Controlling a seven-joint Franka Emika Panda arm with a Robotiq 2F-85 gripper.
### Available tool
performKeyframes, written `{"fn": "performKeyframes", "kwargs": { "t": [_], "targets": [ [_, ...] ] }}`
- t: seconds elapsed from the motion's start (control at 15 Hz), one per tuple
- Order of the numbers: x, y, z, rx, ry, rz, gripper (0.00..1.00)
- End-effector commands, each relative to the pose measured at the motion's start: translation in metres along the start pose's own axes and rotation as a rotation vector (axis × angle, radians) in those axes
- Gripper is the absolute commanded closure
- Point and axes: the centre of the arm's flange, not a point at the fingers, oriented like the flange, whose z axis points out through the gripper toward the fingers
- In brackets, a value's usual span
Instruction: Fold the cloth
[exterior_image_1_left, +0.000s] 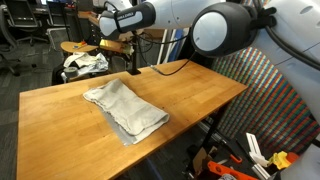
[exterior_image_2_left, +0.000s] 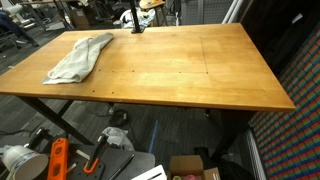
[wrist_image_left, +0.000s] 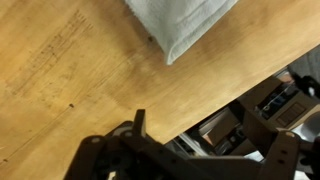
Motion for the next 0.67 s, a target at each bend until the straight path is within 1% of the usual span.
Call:
{"fn": "performKeyframes", "kwargs": {
  "t": [0.0,0.2,0.33,0.47,0.53,0.6],
  "targets": [
    [-0.077,0.019,-0.031,0.032,-0.042,-0.195,0.0],
    [-0.128,-0.01,-0.023,0.041,-0.059,-0.357,0.0],
    [-0.162,-0.025,-0.015,0.041,-0.05,-0.463,0.0],
    [-0.192,-0.038,-0.006,0.05,0.001,-0.542,0.0],
    [-0.203,-0.044,0.001,0.056,0.052,-0.552,0.0],
    [-0.212,-0.048,0.005,0.062,0.083,-0.568,0.0]
  ]
}}
